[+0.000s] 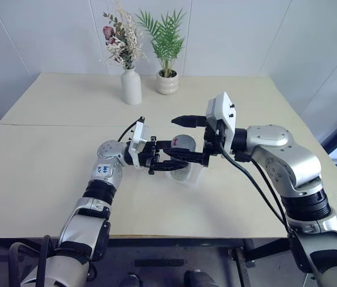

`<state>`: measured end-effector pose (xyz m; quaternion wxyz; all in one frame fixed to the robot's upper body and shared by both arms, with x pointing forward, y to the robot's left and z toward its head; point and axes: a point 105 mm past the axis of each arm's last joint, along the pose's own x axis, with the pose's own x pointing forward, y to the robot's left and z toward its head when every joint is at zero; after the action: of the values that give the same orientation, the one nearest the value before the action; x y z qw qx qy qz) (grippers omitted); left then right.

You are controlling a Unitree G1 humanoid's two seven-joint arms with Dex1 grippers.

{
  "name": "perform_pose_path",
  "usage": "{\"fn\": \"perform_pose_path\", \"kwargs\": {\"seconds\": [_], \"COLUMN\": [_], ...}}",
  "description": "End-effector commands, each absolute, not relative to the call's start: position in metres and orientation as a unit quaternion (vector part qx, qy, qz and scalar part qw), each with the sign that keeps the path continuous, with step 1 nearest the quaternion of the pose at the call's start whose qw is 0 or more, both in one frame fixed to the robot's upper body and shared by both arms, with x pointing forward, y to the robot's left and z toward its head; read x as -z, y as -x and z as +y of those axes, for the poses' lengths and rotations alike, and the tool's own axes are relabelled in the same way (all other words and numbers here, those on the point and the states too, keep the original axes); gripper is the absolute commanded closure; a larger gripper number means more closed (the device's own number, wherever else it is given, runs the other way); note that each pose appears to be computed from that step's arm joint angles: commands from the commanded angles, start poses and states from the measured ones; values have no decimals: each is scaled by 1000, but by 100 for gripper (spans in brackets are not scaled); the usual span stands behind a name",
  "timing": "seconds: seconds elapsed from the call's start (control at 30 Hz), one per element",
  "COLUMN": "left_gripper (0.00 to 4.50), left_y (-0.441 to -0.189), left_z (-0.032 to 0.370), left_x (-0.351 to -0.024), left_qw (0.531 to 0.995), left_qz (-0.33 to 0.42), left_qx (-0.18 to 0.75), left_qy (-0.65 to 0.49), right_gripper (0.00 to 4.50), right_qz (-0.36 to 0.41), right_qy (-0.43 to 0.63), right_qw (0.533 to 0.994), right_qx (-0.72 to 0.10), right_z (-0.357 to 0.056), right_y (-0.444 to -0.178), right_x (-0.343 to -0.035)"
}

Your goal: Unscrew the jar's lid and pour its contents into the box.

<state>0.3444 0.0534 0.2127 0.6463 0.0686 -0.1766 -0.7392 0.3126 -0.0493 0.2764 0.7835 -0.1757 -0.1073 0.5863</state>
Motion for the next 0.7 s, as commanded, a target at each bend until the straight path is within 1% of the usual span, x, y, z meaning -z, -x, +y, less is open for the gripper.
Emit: {"fn": "perform_pose_path", "kwargs": {"seconds": [0.03,0.7], "left_gripper": [222,222], "left_y": [-338,-340], "left_z": [51,53], "left_x": [-226,-226], "left_qw": [618,620], "left_qz": [-200,-197], "left_qx": [755,754], "left_qy": [-93,-94], "right_gripper": [4,4], "right_qz": [-124,-105], "right_qy": [186,202], "right_qw": [799,813], "right_qx": [-558,-536], "right_z": [-64,-85], "right_y": [-314,-312], "right_x": [-288,-284]}}
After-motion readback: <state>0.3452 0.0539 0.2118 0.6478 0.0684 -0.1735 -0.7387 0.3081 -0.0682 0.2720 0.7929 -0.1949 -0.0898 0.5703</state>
